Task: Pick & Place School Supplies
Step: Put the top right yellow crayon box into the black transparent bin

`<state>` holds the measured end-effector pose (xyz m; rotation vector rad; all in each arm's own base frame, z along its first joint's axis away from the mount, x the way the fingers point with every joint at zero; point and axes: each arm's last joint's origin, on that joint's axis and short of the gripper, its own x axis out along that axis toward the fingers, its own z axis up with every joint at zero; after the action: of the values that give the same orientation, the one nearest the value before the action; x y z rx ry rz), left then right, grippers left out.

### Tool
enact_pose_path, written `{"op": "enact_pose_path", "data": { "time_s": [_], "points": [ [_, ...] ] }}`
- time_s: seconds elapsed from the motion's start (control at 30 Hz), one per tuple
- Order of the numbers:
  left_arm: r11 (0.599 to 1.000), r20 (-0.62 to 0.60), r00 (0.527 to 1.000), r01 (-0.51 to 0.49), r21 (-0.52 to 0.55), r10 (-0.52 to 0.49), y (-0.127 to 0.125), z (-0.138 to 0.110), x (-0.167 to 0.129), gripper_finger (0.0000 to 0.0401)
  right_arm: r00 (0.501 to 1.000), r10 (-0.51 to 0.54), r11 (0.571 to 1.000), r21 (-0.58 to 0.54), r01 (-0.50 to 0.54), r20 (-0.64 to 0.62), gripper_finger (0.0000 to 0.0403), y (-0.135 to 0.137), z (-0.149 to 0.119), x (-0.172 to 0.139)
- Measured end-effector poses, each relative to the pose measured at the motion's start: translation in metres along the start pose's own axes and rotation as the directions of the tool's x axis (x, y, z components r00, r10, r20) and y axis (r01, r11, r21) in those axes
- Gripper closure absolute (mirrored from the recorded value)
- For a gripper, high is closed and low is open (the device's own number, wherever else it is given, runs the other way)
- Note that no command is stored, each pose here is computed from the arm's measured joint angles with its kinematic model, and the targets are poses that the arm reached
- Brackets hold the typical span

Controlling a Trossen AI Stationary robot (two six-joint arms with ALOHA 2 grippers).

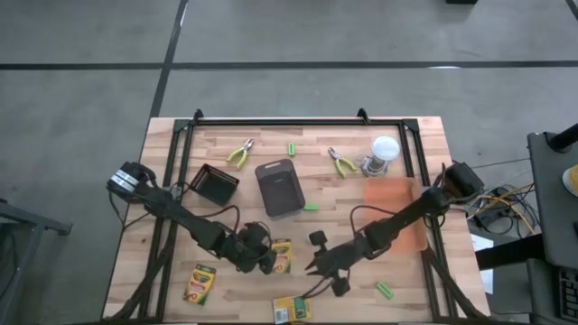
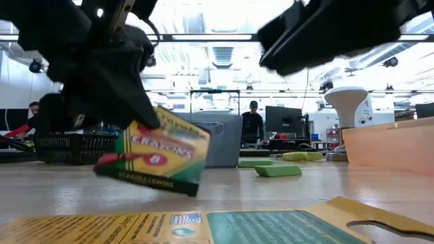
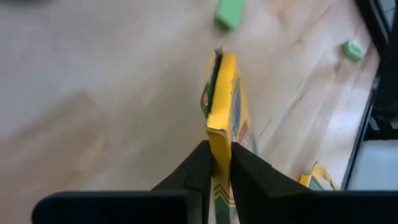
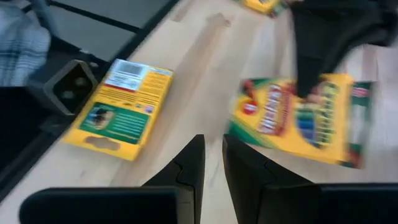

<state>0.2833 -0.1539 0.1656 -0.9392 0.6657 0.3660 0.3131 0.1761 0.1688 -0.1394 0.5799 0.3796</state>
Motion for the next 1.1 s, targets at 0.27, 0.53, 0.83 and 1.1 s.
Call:
{"op": "enact_pose_path", "data": {
  "time_s": [0.27, 0.53, 0.83, 1.1],
  "points": [
    [0.993, 0.146, 0.988, 0.038, 0.108, -0.054, -0.012, 0.021, -0.034, 0.0355, 0.999, -0.029, 1.0, 0.01, 0.029, -0.025, 0.0346, 0.006, 0.003, -0.014],
    [0.98, 0.343, 0.937, -0.002, 0.2, -0.068, -0.016, 0.048, -0.079, 0.0355, 0.994, -0.065, 0.996, 0.052, 0.07, -0.092, 0.0346, 0.007, 0.0, -0.023],
    [0.978, 0.469, 0.883, -0.063, 0.197, -0.037, -0.005, 0.1, -0.106, 0.0355, 0.99, -0.098, 0.993, 0.049, 0.103, -0.1, 0.0346, 0.008, -0.001, -0.025],
    [0.948, 0.464, 0.885, -0.177, 0.263, 0.037, 0.02, 0.151, -0.097, 0.0355, 0.989, -0.097, 0.992, 0.066, 0.105, -0.112, 0.0346, 0.008, -0.003, -0.025]
  ]
}}
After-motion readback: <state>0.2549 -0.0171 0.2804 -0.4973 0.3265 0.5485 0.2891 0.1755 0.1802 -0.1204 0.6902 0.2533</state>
